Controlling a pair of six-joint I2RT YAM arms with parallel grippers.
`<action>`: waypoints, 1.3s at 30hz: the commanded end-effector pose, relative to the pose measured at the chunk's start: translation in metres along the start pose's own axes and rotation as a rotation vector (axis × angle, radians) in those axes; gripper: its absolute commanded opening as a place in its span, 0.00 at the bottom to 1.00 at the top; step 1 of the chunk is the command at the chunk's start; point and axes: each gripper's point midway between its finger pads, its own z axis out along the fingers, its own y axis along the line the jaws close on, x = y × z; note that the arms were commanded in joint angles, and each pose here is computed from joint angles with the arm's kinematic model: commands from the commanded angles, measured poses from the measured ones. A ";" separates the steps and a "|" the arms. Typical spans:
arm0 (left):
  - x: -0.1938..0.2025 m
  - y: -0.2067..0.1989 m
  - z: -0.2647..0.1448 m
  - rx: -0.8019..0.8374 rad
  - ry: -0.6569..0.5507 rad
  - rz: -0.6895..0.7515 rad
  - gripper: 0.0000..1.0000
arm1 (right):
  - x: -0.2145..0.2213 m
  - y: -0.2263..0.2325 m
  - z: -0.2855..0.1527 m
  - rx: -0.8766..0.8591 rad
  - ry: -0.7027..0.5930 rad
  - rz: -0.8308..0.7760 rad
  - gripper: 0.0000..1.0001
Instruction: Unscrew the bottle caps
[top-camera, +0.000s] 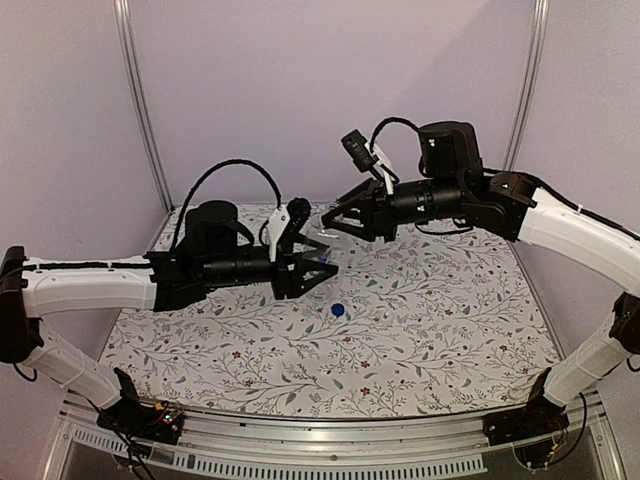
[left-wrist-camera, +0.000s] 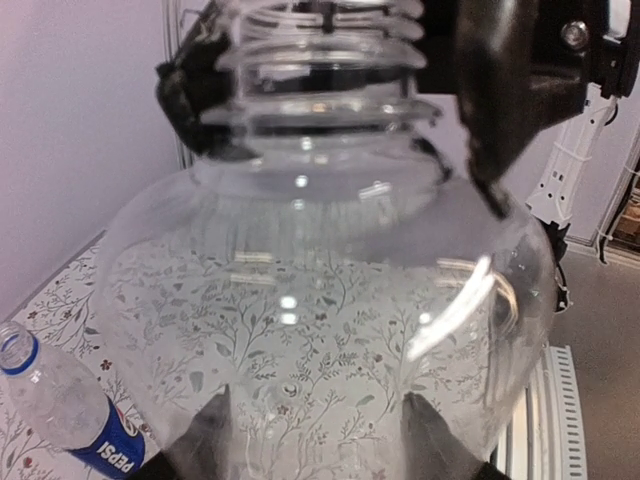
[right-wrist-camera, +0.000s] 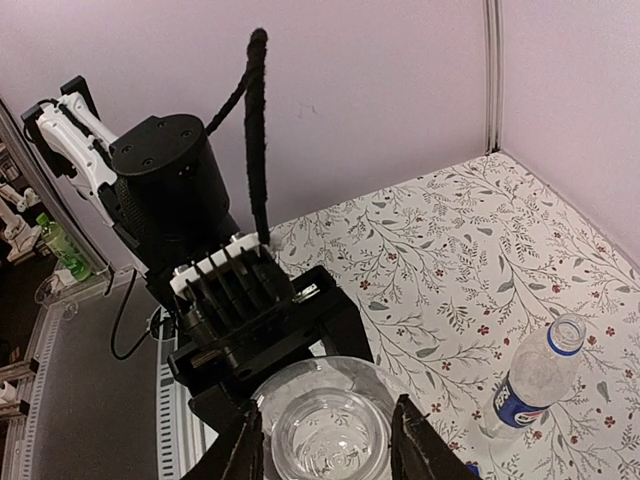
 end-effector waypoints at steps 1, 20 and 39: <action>-0.015 -0.003 0.001 0.010 -0.031 0.015 0.55 | -0.005 0.005 0.004 -0.024 -0.004 -0.001 0.37; -0.017 -0.003 -0.001 0.007 -0.040 0.000 0.69 | -0.009 -0.013 -0.010 0.119 -0.014 -0.033 0.00; -0.030 0.032 -0.019 -0.214 -0.075 -0.019 1.00 | 0.005 -0.091 -0.065 0.471 -0.044 0.137 0.00</action>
